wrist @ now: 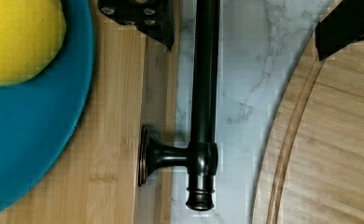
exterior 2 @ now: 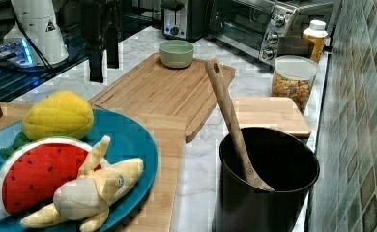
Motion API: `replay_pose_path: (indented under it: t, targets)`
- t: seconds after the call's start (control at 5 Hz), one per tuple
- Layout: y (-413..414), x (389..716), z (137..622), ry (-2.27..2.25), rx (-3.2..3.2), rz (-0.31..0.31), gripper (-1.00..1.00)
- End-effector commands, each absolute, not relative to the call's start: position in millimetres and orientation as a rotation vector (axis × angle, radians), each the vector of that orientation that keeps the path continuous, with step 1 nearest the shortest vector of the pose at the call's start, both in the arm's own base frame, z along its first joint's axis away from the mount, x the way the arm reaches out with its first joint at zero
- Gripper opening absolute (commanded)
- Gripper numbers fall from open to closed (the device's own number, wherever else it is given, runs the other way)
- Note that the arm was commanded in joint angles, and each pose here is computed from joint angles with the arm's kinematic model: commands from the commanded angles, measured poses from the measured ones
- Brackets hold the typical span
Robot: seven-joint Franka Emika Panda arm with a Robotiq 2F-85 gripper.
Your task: Open the drawer.
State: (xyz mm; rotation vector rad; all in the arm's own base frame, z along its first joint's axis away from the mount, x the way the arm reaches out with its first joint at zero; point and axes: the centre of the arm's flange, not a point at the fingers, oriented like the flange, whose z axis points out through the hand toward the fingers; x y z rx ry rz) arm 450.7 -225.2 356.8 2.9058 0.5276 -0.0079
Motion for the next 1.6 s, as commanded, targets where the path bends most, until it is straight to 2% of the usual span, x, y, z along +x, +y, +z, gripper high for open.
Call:
replay_pose_path:
  t: [0.2,0.4,0.6,0.8,1.2,1.6]
  targets:
    - [-257.3,438.2,340.6,0.552,2.831,0.037,1.0]
    - [-265.7,438.8,318.6,0.586,2.853,0.073,1.0]
    - [-264.2,434.5,308.4,0.525,2.891,0.082,1.0]
    - [-249.8,432.0,309.5,0.442,2.941,0.038,1.0]
    - [-230.3,430.9,305.6,0.367,2.931,0.089,1.0]
    - [-253.0,440.3,275.3,0.429,2.898,0.168,1.0]
